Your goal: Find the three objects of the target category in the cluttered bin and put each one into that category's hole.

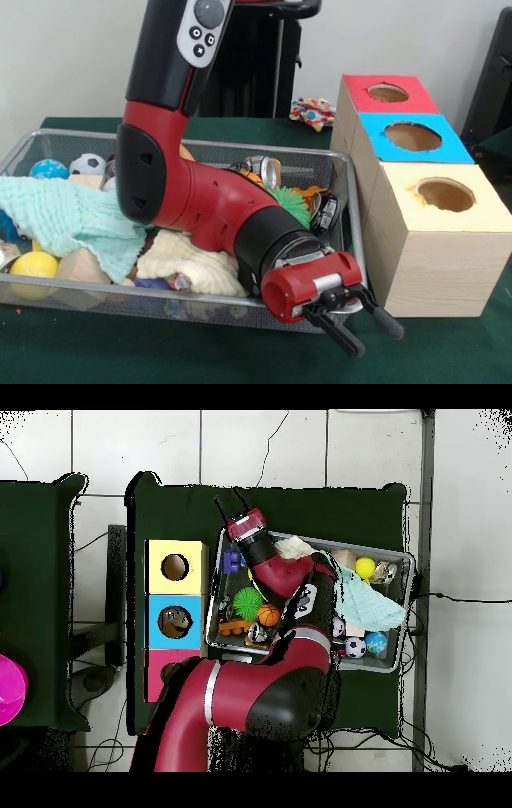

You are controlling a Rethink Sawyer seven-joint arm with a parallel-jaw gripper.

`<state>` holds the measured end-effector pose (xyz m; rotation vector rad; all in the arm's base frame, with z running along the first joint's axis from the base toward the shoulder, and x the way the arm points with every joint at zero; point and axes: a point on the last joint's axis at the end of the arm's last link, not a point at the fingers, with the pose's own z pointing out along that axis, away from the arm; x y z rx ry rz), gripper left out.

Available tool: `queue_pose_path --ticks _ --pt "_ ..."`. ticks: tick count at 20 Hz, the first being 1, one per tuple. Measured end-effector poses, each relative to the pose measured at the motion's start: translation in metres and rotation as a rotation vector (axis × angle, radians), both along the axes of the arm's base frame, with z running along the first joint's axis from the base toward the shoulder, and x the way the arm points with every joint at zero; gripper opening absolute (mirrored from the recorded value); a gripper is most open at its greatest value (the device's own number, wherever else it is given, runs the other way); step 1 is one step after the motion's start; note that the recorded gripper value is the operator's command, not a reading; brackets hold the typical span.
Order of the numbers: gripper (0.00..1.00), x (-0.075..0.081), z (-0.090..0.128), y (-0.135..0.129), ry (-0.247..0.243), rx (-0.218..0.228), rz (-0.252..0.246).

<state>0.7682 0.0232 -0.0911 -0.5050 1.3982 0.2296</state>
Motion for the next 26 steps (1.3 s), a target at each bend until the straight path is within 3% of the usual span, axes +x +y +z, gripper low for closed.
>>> queue_pose_path --ticks 26 --pt "1.00 0.0005 -0.0001 0.0002 -0.004 0.002 -0.013"
